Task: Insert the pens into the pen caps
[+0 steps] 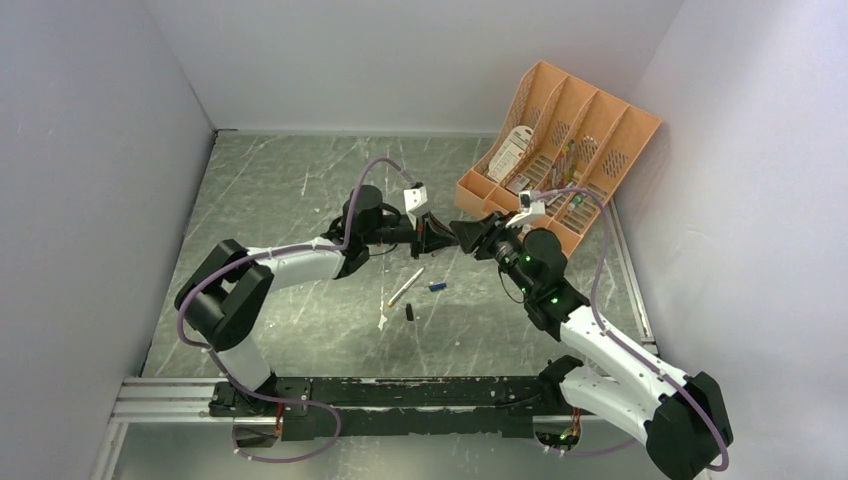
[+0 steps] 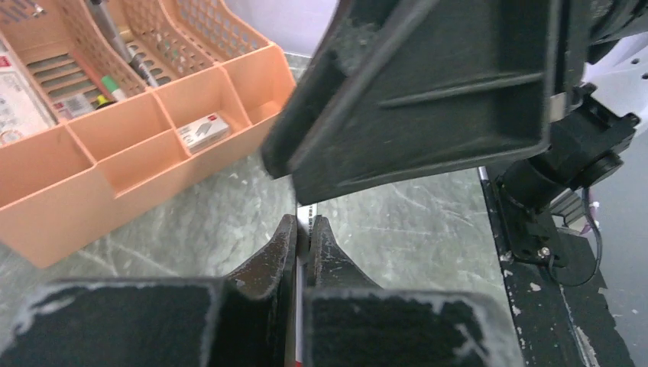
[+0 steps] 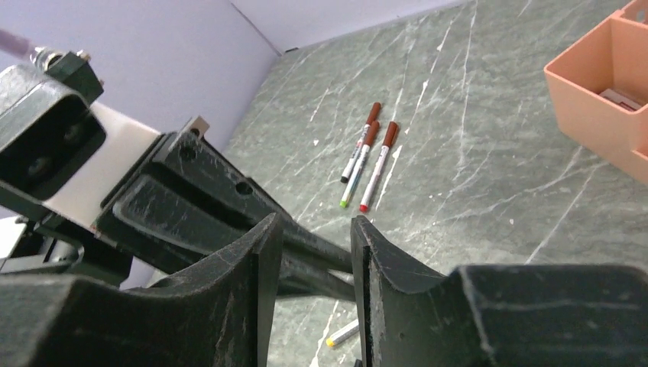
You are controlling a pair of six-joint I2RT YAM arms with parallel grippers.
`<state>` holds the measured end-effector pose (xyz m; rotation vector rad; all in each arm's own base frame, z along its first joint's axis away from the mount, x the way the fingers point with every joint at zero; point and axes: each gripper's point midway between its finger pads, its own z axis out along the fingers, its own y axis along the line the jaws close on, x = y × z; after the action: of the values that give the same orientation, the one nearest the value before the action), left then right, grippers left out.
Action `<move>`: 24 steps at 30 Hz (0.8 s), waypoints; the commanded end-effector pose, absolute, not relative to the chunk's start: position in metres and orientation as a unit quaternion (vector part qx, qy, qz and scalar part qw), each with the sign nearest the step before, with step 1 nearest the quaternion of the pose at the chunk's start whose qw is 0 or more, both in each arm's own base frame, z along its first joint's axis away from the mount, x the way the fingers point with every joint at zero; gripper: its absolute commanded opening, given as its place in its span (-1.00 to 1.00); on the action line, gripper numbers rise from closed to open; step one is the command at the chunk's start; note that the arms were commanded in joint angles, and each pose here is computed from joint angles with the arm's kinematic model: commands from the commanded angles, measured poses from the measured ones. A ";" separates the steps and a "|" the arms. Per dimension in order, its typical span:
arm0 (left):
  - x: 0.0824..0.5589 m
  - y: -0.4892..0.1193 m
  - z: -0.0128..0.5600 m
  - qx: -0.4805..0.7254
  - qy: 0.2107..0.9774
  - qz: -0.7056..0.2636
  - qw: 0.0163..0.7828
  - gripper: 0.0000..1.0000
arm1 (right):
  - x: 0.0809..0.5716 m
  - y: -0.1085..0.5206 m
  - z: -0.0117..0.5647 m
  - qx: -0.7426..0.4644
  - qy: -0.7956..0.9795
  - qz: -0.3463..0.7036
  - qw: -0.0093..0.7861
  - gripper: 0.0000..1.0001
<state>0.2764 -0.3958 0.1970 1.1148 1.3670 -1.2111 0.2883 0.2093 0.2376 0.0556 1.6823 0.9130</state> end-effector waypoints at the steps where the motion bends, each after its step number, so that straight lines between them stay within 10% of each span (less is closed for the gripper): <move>1: 0.270 -0.402 0.238 0.438 0.522 -0.513 0.522 -0.86 | 0.295 0.203 0.259 0.031 0.702 0.380 0.602 -0.24; 24: 0.282 -0.397 0.269 0.383 0.540 -0.504 0.555 -0.86 | 0.292 0.187 0.279 0.040 0.697 0.356 0.622 0.04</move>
<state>0.2900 -0.3988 0.2325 0.9048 1.3770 -1.1812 0.2862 0.1904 0.2584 0.0909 1.6492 0.8346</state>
